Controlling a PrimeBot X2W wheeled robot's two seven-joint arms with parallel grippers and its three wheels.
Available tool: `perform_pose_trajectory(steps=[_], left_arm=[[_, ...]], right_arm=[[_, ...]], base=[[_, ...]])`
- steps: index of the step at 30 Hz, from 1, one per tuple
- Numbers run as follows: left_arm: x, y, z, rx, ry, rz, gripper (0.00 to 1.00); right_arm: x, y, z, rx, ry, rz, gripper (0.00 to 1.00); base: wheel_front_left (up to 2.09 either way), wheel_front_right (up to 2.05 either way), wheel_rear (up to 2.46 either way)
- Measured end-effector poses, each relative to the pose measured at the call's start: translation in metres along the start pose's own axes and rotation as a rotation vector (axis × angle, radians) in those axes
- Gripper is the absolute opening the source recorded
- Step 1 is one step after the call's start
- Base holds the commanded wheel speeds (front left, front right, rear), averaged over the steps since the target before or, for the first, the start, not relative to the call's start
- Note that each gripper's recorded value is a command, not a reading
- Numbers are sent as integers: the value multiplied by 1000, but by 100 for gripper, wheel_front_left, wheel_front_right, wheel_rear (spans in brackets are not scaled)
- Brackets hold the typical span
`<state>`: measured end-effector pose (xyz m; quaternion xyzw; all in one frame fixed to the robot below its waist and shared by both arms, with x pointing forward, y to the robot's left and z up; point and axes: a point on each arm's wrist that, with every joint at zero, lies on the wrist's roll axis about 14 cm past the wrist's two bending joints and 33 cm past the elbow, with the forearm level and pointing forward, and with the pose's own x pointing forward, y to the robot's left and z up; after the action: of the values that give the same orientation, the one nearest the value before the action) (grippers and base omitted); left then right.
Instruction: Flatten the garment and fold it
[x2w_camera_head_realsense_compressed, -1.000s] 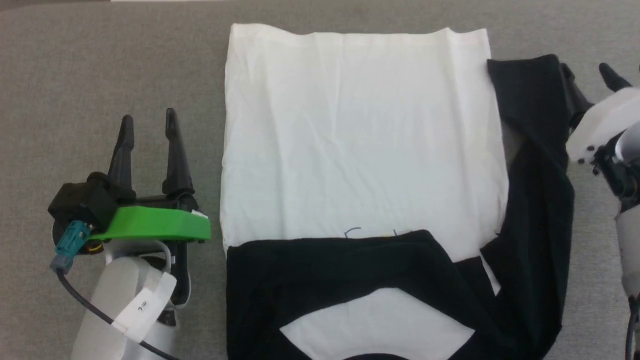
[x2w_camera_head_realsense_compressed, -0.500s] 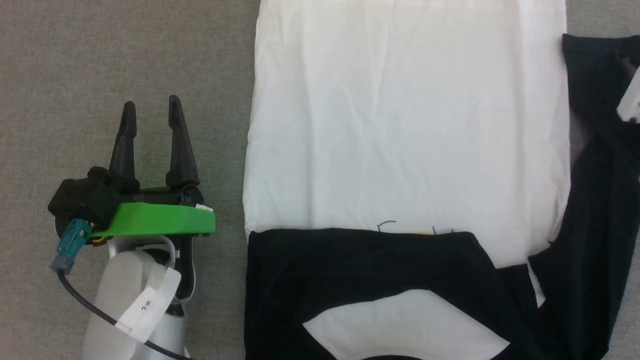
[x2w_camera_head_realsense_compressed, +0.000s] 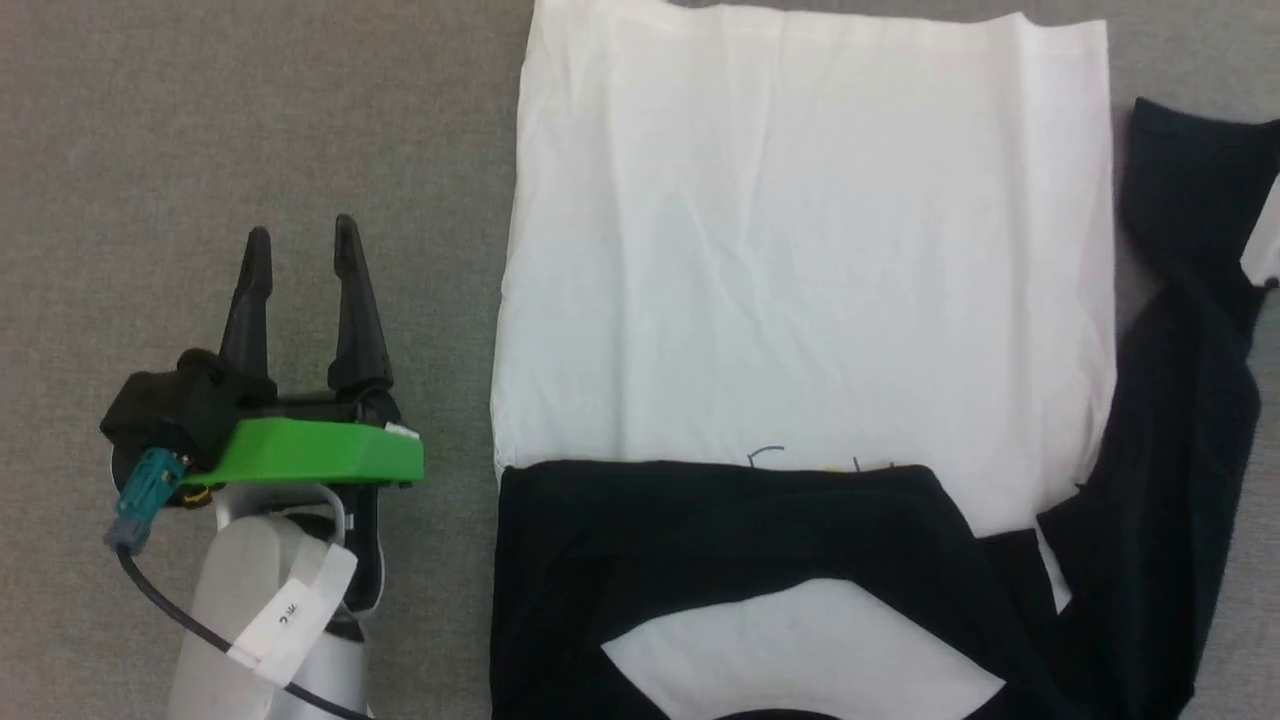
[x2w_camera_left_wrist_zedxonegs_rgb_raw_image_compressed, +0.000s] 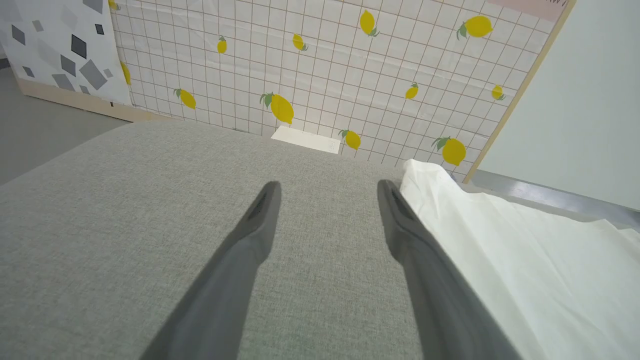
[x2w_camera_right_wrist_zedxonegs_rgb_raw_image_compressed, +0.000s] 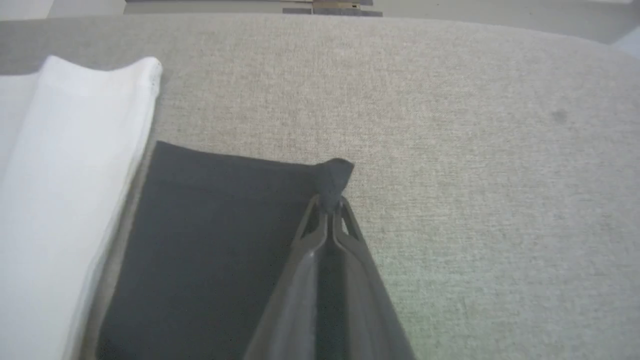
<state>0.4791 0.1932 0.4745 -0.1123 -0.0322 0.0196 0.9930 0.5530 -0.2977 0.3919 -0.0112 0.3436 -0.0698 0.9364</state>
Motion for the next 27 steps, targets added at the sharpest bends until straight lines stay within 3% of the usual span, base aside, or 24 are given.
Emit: perform_pose_trajectory(steps=[5, 6, 11, 19, 27], left_arm=[[-12, -1, 4, -8, 9, -1, 100], [-22, -3, 7, -13, 14, -4, 100], [-36, -8, 17, -17, 2, -13, 100], [-45, -26, 34, -31, -33, -63, 100], [-52, -29, 42, -36, -51, -72, 100]], right_arm=[[-37, -12, 27, -1, -164, -11, 0], [-70, -14, 45, -13, -268, -7, 0], [-140, 6, 68, -44, -426, 52, 0], [-245, 70, 78, -170, -592, 200, 0], [-291, 162, 53, -291, -606, 478, 0]], base=[[0, 0, 0], [0, 0, 0], [0, 0, 0], [0, 0, 0], [0, 0, 0]])
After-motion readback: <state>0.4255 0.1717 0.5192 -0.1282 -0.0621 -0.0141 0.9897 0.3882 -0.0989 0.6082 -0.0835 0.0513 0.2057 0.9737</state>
